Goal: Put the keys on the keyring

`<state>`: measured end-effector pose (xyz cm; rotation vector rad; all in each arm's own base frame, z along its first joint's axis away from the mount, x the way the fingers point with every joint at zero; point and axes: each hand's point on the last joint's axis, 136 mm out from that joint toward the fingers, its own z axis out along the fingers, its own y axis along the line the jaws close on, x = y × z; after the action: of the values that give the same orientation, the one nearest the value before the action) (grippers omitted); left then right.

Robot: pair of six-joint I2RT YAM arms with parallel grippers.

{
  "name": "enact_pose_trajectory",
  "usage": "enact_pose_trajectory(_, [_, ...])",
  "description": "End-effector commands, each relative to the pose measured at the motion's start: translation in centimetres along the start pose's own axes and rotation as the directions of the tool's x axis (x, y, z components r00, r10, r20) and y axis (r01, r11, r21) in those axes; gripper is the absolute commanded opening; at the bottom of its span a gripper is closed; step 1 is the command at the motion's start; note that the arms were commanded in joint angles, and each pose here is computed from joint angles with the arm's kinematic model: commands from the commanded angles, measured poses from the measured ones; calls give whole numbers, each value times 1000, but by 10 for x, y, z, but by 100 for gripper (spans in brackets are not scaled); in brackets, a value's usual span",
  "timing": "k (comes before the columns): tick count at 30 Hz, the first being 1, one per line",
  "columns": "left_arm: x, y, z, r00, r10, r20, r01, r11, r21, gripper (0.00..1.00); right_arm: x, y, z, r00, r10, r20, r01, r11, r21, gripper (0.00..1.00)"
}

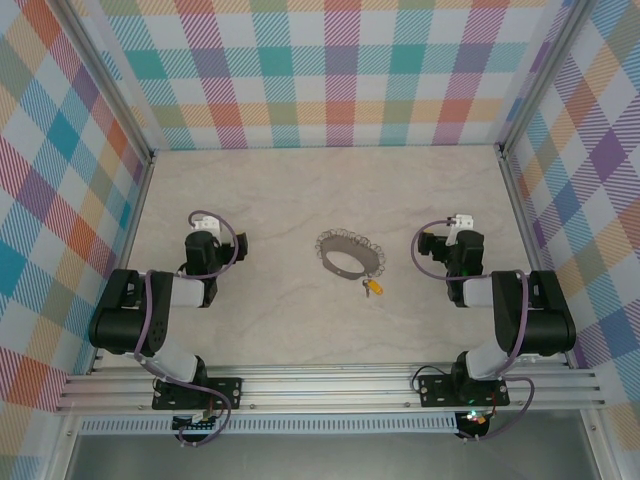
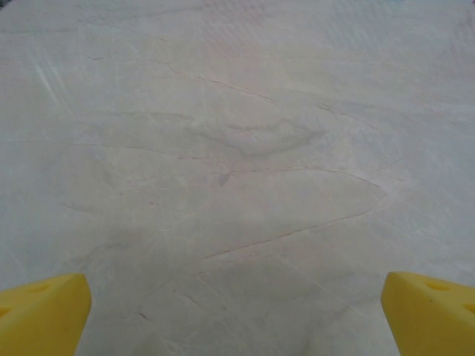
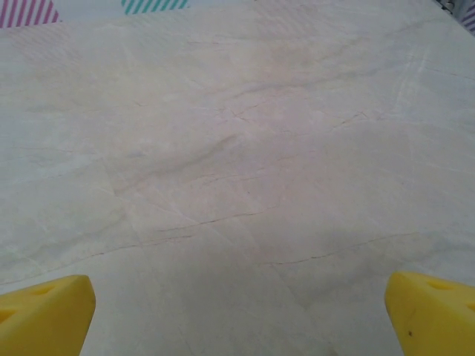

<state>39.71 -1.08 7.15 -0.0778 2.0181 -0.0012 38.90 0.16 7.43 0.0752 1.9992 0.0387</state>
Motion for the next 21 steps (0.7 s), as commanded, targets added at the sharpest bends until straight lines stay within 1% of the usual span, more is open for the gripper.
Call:
enact_pose_trajectory(1, [-6,-2,1,1000,-16,12,16,1000,21,100,-18,5,1,998,9,55,-8,1000,-29,100])
enact_pose_trajectory(21, [-7,-2,-1,1000,-12,24,12,1000,22,100,-19,7,-1,998,-5,66,7,1000,-25,100])
